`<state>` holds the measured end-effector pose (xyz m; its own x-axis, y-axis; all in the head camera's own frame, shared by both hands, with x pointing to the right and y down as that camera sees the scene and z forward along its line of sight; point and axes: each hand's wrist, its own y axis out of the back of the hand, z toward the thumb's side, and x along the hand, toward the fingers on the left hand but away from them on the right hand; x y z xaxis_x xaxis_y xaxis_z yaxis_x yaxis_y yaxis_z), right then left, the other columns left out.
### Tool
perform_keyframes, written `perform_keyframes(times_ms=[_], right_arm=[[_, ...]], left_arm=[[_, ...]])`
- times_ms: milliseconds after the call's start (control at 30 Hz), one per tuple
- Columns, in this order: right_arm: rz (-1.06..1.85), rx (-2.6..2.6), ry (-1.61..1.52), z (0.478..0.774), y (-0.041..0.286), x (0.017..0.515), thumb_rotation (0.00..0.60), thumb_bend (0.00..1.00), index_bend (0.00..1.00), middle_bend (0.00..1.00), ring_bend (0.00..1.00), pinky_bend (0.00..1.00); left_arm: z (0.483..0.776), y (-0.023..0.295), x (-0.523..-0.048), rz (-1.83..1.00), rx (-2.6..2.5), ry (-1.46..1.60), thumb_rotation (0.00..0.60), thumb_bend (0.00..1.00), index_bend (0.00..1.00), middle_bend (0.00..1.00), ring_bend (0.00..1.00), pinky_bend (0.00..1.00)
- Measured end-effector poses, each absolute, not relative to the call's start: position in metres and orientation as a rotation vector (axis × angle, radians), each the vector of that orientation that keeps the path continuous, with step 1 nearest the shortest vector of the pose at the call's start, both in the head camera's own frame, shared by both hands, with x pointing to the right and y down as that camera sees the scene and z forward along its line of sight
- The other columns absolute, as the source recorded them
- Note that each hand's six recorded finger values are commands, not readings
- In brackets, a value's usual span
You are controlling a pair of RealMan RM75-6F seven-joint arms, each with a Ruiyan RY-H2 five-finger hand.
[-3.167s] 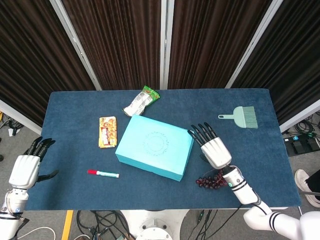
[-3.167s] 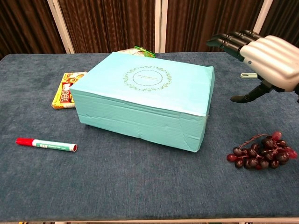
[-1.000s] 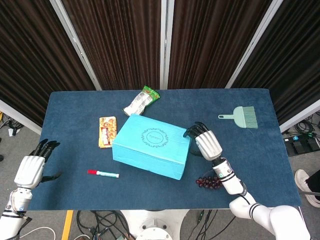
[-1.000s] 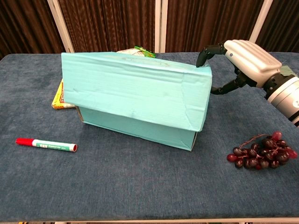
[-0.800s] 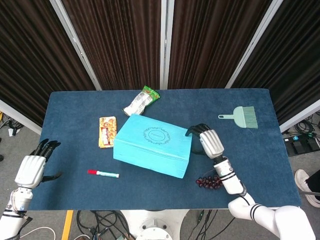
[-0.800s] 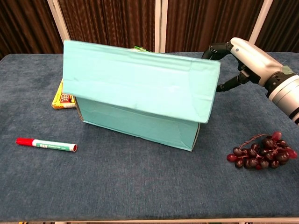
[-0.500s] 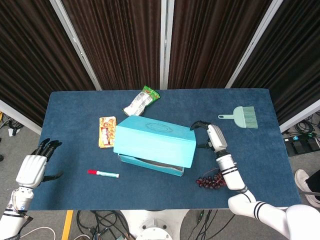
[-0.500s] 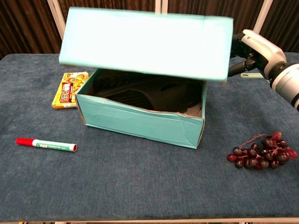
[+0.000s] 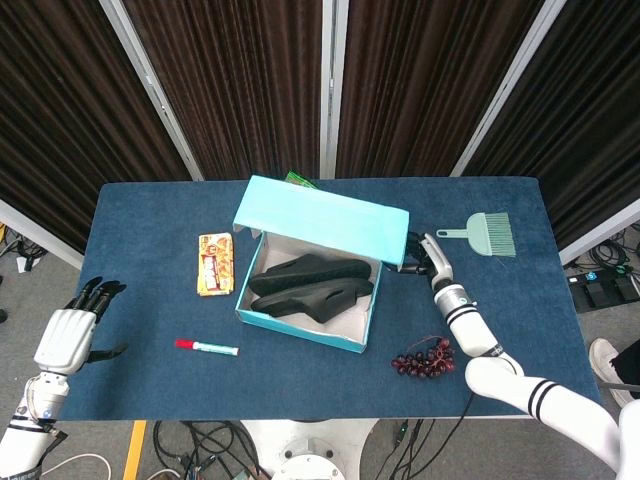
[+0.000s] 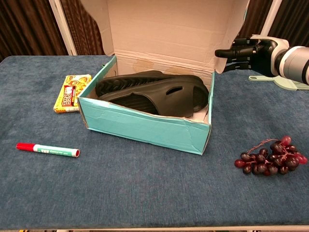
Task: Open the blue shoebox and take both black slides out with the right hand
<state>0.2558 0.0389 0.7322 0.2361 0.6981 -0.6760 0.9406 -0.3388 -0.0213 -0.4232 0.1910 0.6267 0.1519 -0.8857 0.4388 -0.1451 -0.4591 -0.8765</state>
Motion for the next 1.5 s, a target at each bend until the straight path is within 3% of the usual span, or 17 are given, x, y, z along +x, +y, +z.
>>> perform_keyframes(times_ms=[200,333,400,500,567,767,1000,1167,1333,1500], right_arm=[[-0.721,1.906,1.442,0.732,0.026,0.255,0.600,0.13,0.54,0.61,0.38,0.39],[-0.635,1.823,1.417,0.726,0.017,0.253,0.600,0.09,0.37,0.57,0.30,0.39],[-0.600,1.789,1.402,0.723,0.016,0.252,0.600,0.08,0.24,0.51,0.23,0.35],[-0.546,1.745,1.392,0.718,0.014,0.255,0.600,0.04,0.03,0.32,0.07,0.18],[-0.521,1.744,1.411,0.713,0.012,0.260,0.600,0.01,0.00,0.16,0.00,0.03],[-0.562,1.818,1.510,0.704,0.014,0.286,0.600,0.00,0.00,0.01,0.00,0.00],[-0.631,1.946,1.773,0.684,0.007,0.319,0.600,0.02,0.00,0.00,0.00,0.00],[-0.687,2.105,2.058,0.649,0.003,0.336,0.600,0.06,0.00,0.02,0.00,0.00],[-0.803,2.379,2.034,0.633,0.015,0.304,0.600,0.10,0.00,0.11,0.00,0.00],[-0.828,2.512,1.905,0.635,0.025,0.271,0.600,0.14,0.03,0.22,0.03,0.11]], left_arm=[[0.629,0.191,-0.424,-1.368,-1.743,0.993,0.600,0.11,0.15,0.14,0.06,0.34],[0.630,0.193,-0.425,-1.373,-1.747,0.991,0.600,0.11,0.15,0.14,0.06,0.34],[0.631,0.193,-0.425,-1.375,-1.750,0.989,0.600,0.11,0.15,0.14,0.06,0.34],[0.631,0.193,-0.425,-1.371,-1.749,0.991,0.600,0.11,0.15,0.14,0.06,0.34],[0.630,0.193,-0.425,-1.369,-1.747,0.994,0.600,0.11,0.15,0.14,0.06,0.34],[0.629,0.194,-0.426,-1.370,-1.746,0.997,0.600,0.11,0.15,0.14,0.06,0.34],[0.629,0.194,-0.424,-1.363,-1.749,0.994,0.600,0.11,0.15,0.14,0.06,0.34],[0.629,0.194,-0.422,-1.358,-1.751,0.992,0.600,0.11,0.15,0.14,0.06,0.34],[0.629,0.194,-0.420,-1.354,-1.752,0.992,0.600,0.11,0.15,0.14,0.06,0.34],[0.628,0.194,-0.424,-1.363,-1.743,0.993,0.600,0.11,0.15,0.14,0.06,0.34]])
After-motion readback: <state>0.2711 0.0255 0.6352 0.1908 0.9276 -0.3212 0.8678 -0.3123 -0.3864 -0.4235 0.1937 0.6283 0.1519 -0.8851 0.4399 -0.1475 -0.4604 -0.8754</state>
